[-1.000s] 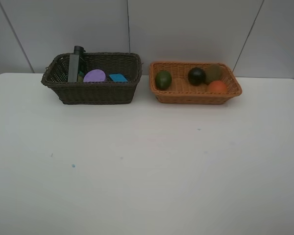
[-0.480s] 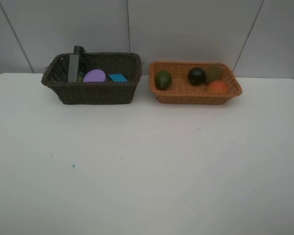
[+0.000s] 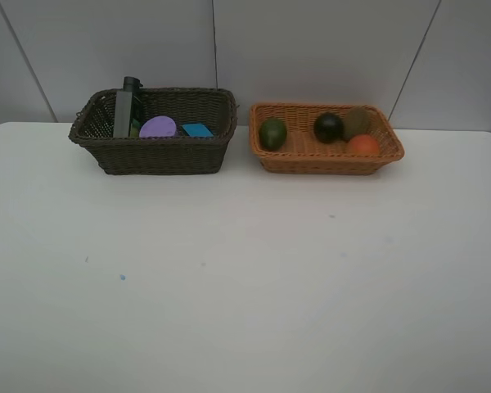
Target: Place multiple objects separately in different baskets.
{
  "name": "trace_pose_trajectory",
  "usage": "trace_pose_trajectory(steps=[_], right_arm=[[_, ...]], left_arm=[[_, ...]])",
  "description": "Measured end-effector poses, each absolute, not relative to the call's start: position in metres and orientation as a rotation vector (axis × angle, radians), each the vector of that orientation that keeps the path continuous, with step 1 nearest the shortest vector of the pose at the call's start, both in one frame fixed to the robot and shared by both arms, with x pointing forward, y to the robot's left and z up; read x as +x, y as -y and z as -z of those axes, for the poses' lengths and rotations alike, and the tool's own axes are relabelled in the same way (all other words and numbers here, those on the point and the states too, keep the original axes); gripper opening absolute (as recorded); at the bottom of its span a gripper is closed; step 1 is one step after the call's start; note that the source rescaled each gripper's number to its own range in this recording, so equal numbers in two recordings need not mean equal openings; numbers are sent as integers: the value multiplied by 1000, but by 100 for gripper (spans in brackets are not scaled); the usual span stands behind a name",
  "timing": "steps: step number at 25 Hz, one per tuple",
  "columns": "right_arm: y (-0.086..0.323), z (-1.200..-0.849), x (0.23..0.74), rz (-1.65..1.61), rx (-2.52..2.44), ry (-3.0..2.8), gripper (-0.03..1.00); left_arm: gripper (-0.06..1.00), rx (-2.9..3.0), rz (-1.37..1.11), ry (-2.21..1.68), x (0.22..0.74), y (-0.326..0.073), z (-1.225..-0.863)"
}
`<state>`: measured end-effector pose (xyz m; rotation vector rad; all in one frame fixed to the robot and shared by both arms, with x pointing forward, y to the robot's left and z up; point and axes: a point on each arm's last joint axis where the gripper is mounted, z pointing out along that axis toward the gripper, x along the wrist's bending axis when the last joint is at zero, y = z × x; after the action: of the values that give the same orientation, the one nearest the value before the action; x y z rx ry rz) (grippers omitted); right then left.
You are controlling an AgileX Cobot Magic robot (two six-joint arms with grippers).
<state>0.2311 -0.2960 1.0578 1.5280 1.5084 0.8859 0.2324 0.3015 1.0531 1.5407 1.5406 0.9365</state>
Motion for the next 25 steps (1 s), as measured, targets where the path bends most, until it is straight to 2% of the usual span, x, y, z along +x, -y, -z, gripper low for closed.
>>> trace_pose_trajectory(steps=[25], right_arm=[[296,-1058,231,-886,1528,-1508,100]], left_arm=[[100,1541,-936,-1541,232,-302,-1053]])
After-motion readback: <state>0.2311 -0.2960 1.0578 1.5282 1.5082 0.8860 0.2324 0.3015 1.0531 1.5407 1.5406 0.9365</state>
